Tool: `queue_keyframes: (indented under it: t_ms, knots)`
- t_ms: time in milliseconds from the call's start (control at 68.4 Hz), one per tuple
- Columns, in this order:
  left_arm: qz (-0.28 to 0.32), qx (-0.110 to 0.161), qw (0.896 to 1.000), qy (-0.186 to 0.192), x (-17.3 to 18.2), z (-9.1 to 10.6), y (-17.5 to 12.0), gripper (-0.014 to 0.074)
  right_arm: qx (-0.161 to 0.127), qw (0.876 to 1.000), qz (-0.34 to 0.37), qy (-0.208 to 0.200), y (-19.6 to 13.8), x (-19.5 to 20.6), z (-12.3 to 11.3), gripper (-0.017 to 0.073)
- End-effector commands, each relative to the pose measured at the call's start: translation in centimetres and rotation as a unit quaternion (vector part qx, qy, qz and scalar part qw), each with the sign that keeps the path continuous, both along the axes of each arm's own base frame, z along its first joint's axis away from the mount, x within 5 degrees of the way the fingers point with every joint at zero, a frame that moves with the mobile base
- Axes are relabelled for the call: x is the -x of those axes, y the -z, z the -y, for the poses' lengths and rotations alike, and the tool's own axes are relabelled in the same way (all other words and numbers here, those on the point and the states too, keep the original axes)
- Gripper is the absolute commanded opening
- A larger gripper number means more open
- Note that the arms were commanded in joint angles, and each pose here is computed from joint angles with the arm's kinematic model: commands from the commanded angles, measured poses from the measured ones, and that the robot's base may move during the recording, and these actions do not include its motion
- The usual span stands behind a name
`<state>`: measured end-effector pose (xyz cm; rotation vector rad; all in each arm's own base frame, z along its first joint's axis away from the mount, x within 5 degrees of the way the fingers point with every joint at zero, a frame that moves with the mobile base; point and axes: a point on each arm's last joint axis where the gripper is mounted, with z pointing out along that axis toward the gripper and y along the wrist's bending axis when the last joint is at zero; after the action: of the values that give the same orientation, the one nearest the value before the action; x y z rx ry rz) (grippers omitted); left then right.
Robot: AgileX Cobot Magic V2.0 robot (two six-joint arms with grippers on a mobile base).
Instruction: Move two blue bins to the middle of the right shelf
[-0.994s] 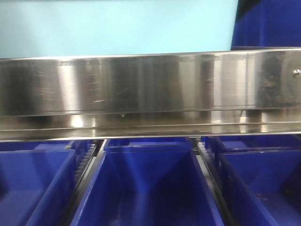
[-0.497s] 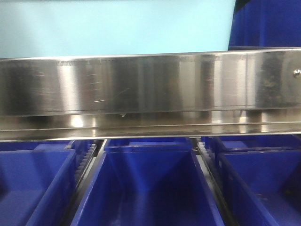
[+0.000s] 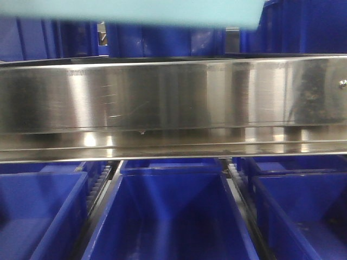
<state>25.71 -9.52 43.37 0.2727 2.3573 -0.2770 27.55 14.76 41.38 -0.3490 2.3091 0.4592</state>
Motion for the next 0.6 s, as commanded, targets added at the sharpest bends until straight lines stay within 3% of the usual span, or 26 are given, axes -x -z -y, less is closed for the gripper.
queue_keyframes:
  t_ms: [0, 190, 585]
  knots:
    - [0.072, 0.045, 0.996, 0.016, 0.8, 0.3, -3.1, -0.0111, -0.008, 0.997, 0.081, 0.002, -3.3, 0.4, 0.6, -0.0151]
    - [0.113, 0.06, 0.992, 0.016, 1.0, 0.2, -5.0, -0.0111, -0.026, 0.992, 0.123, 0.004, -6.2, 0.9, 0.9, -0.0151]
    - [0.107, 0.055, 0.993, 0.016, 1.0, 0.2, -4.8, -0.0111, -0.025, 0.992, 0.121, 0.004, -6.2, 0.9, 0.9, -0.0151]
